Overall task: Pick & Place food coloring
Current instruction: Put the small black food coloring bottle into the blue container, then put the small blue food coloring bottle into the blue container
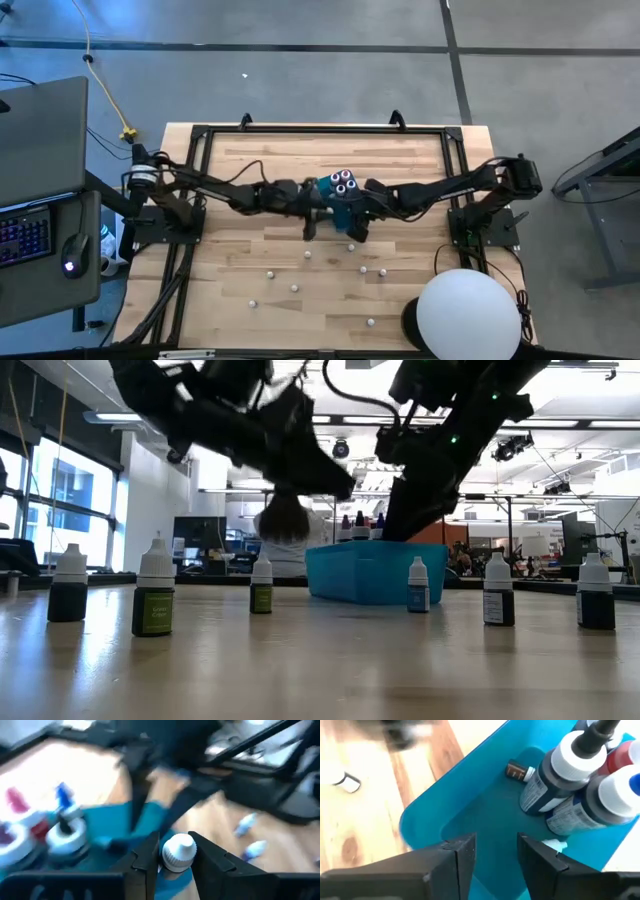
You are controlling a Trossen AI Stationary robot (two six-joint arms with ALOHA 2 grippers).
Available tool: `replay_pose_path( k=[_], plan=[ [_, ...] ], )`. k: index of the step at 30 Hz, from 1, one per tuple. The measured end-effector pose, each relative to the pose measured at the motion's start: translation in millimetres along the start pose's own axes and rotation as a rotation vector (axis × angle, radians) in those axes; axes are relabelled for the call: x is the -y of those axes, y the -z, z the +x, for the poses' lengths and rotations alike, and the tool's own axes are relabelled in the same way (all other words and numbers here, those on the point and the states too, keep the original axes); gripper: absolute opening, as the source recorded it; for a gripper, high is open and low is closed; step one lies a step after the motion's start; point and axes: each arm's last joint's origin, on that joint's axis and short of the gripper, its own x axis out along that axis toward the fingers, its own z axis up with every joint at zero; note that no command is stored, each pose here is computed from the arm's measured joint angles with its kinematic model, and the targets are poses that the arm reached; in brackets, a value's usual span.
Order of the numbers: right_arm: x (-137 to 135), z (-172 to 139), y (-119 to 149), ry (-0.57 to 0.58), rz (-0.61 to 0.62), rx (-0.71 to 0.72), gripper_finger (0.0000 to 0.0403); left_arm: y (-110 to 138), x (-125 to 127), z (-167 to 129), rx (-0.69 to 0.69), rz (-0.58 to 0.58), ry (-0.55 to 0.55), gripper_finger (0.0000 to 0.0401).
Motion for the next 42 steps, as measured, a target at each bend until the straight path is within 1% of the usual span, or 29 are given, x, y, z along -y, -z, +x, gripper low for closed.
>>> replay_pose_path(
  k=[2,4,7,11,13,15,19,21,25,28,31,37,42],
  plan=[
    [-2.5,-5.4,-0.4,-0.013,-0.009,0.009,0.0124,0.9,-12.4,0.1,-0.013,-0.011,-0.027,0.0099],
    [-5.7,-10.4,-0.3,-0.034,-0.016,0.012,0.0116,0.8,-23.9,2.8,-0.014,-0.023,-0.03,0.01],
    [-13.5,-16.7,0.1,-0.092,-0.031,0.02,0.0105,11.8,-38.0,9.2,-0.086,-0.043,-0.035,0.0101],
    [-27.4,-21.0,4.6,-0.195,-0.079,0.003,0.0096,7.4,-41.2,18.7,-0.094,-0.011,-0.036,0.0105],
    [-36.2,-23.2,8.1,-0.247,-0.107,-0.008,0.0095,6.1,-40.4,20.5,-0.13,0.005,-0.038,0.011],
    [-45.7,-26.0,13.0,-0.275,-0.138,-0.015,0.0096,2.7,-40.2,22.2,-0.161,0.024,-0.041,0.012],
    [-64.2,-33.2,23.7,-0.257,-0.27,0.015,0.0112,-1.0,-40.3,23.6,-0.214,0.043,-0.059,0.0148],
    [-70.6,-36.1,27.8,-0.226,-0.297,0.034,0.0125,-5.7,-40.5,24.7,-0.204,0.047,-0.077,0.0159],
    [-76.7,-33.0,33.4,-0.143,-0.242,0.055,0.0157,-17.6,-39.3,27.2,-0.17,0.05,-0.069,0.0165],
    [-78.7,-21.0,40.1,-0.093,-0.23,0.03,0.0182,-29.0,-37.4,29.2,-0.145,0.049,-0.039,0.0166],
    [-79.3,-8.6,46.1,-0.065,-0.22,-0.005,0.0199,-35.8,-36.3,30.3,-0.149,0.048,-0.032,0.0166],
    [-81.3,8.3,55.3,-0.05,-0.231,-0.053,0.0204,-39.2,-36.1,30.6,-0.152,0.047,-0.032,0.0166],
    [-78.9,18.8,50.7,-0.059,-0.197,-0.025,0.0197,-39.5,-36.1,30.6,-0.152,0.047,-0.032,0.0166]
  ],
)
